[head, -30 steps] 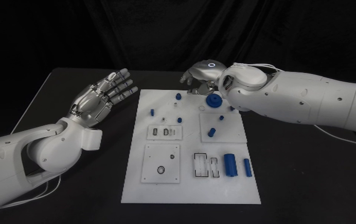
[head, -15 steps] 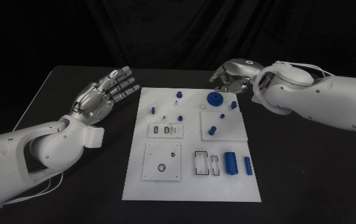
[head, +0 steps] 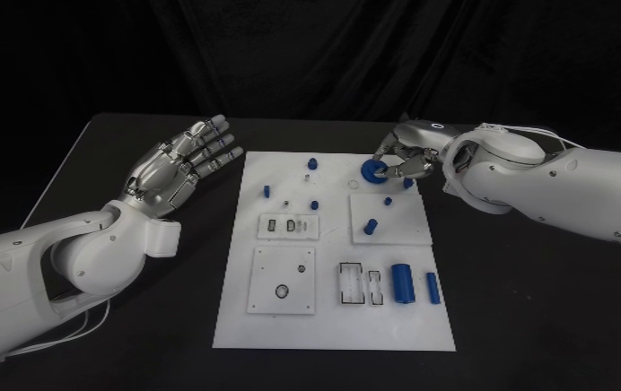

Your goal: Assemble the parts on the task board

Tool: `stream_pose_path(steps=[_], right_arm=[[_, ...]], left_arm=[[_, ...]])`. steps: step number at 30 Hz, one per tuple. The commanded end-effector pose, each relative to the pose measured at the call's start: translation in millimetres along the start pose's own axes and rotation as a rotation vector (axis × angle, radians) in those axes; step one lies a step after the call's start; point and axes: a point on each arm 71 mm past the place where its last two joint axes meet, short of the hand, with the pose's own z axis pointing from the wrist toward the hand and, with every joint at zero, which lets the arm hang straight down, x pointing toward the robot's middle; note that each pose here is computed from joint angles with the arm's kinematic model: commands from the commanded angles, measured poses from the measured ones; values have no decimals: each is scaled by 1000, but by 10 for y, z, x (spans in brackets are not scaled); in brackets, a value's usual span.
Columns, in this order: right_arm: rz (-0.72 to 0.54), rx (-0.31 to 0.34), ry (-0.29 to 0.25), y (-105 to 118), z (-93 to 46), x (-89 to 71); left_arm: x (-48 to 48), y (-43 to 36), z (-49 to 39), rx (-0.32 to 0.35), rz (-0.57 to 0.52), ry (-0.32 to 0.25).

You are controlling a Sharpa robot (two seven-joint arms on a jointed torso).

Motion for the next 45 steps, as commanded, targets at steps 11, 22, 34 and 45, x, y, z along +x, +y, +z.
stream_pose_path(steps=[11,22,34,45], right_arm=[[-94,37,42,-21,18,92],[-113,52,46,-23,36,117],[-132,68,54,-48,62,149],[-133,45,41,-25,91,156]], left_arm=[[9,-44,1,72,-15,17],[3,-38,3,68,-15,18],[3,-25,13,60,-18,22],[-4,-15,16,53,-20,24]])
